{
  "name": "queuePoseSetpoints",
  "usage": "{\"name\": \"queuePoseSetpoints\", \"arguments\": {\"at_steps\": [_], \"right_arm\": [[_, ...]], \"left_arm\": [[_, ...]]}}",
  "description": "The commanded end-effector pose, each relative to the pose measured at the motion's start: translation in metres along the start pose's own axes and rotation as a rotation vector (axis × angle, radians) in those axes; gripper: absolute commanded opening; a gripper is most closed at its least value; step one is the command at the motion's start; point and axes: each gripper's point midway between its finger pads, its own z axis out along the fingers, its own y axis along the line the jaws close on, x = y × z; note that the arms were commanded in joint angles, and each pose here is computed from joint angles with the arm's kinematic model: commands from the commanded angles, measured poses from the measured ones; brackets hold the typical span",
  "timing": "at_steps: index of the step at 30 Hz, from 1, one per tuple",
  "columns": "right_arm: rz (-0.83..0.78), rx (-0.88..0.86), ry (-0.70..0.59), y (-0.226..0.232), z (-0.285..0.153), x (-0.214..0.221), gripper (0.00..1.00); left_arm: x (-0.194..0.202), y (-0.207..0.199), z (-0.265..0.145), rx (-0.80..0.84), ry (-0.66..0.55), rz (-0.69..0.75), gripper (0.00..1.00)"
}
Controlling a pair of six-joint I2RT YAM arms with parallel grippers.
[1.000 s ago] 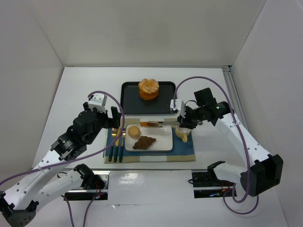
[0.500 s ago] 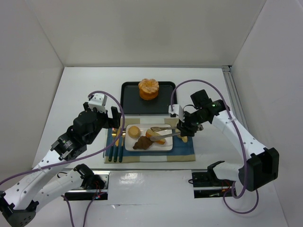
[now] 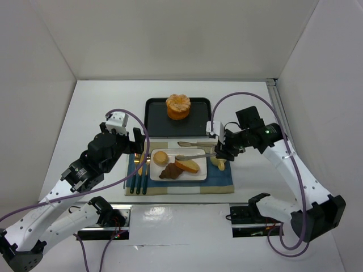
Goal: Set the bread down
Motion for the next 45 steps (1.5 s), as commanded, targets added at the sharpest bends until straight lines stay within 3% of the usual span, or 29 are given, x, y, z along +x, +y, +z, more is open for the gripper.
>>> {"name": "queuePoseSetpoints", "arguments": {"at_steps": [1, 3, 5, 8, 11, 17, 24, 35, 39, 42, 43, 45], "right_arm": [[-0.121, 0.149, -0.211, -0.017, -0.036, -0.065, 0.58], [-0.083, 0.243, -0.253, -0.028, -0.045, -0.073, 0.58], [-0.060, 0.468, -0.285, -0.065, -0.064, -0.082, 0.58], [0.115, 0.754, -0.261, -0.119, -0.084, -0.051, 0.56], [0.274, 0.926, -0.239, -0.148, -0.095, -0.004, 0.56], [0.568, 1.070, -0.165, -0.184, -0.104, 0.106, 0.56], [0.785, 1.029, -0.021, -0.194, -0.078, 0.195, 0.55], [0.914, 0.891, 0.168, -0.191, -0.036, 0.250, 0.58], [0.964, 0.786, 0.234, -0.181, -0.019, 0.263, 0.65], [0.994, 0.722, 0.231, -0.174, -0.012, 0.266, 0.67], [0.999, 0.703, 0.225, -0.173, -0.007, 0.267, 0.74], [1.004, 0.687, 0.221, -0.171, -0.005, 0.265, 0.75]], "left_arm": [[-0.009, -0.005, 0.000, 0.019, -0.033, -0.014, 1.00], [-0.007, -0.005, 0.002, 0.017, -0.025, -0.011, 1.00], [-0.007, -0.005, 0.002, 0.017, -0.025, -0.010, 1.00], [-0.007, -0.005, 0.002, 0.017, -0.025, -0.010, 1.00], [-0.007, -0.005, 0.002, 0.017, -0.025, -0.010, 1.00], [-0.010, -0.007, 0.000, 0.030, -0.039, -0.017, 1.00], [-0.012, -0.008, -0.002, 0.041, -0.046, -0.020, 1.00], [-0.012, -0.008, -0.002, 0.041, -0.046, -0.020, 1.00], [-0.012, -0.008, -0.002, 0.041, -0.046, -0.020, 1.00], [-0.012, -0.008, -0.002, 0.041, -0.046, -0.020, 1.00], [-0.012, -0.008, -0.002, 0.041, -0.046, -0.020, 1.00], [-0.012, -0.008, -0.002, 0.041, -0.046, -0.020, 1.00]]}}
